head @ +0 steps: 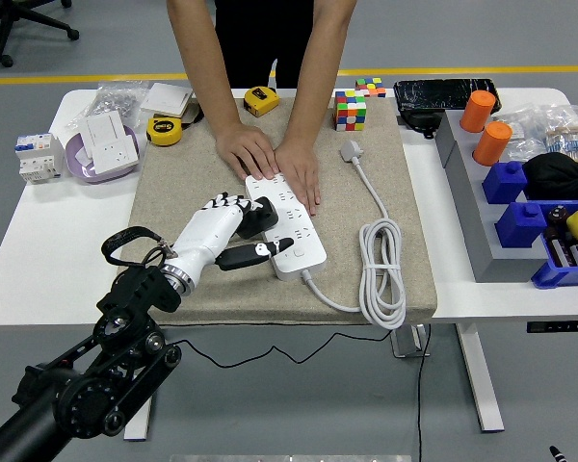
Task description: Pick up the plug,place it near the board,insert it into the board,press the button
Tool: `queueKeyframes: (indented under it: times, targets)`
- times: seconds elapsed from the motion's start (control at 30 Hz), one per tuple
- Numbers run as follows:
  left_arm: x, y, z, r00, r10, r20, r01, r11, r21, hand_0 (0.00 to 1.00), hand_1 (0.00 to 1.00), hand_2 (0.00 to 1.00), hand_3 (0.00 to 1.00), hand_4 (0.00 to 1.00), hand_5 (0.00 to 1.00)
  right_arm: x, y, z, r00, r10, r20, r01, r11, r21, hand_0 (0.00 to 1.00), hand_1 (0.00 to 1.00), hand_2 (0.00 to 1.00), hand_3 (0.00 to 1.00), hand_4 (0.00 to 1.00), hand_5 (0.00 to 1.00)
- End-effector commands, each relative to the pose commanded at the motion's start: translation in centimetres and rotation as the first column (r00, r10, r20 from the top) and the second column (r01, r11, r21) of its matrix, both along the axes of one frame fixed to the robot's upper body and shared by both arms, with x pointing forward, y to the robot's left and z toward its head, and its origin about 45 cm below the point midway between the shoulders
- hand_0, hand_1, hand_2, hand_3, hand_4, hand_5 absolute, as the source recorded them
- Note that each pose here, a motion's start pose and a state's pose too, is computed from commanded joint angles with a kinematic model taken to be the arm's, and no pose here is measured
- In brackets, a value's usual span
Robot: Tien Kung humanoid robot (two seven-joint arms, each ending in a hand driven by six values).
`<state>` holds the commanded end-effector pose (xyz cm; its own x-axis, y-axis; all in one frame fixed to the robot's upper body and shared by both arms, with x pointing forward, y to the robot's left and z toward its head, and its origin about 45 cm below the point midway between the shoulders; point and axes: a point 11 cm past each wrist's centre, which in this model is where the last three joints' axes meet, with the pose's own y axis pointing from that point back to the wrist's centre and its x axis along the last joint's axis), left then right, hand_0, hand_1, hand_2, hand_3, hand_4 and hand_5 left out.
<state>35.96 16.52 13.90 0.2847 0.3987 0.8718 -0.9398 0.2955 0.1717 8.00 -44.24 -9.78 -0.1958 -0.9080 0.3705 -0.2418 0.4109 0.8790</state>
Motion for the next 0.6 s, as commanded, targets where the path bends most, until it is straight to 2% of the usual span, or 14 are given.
queueKeyframes:
  times: [0.6]
  targets:
    - [-0.15,-2.0,-0.6,0.998,-0.052,-0.034,0.052,0.999,0.014,0.998,0.963,0.873,0.789,0.998,0.998,0.0,-0.1,0.0,1.000,0.002,-0.002,-0.002,1.000,-0.002,0.759,0.765,0.752,0.800,0.998,0.938]
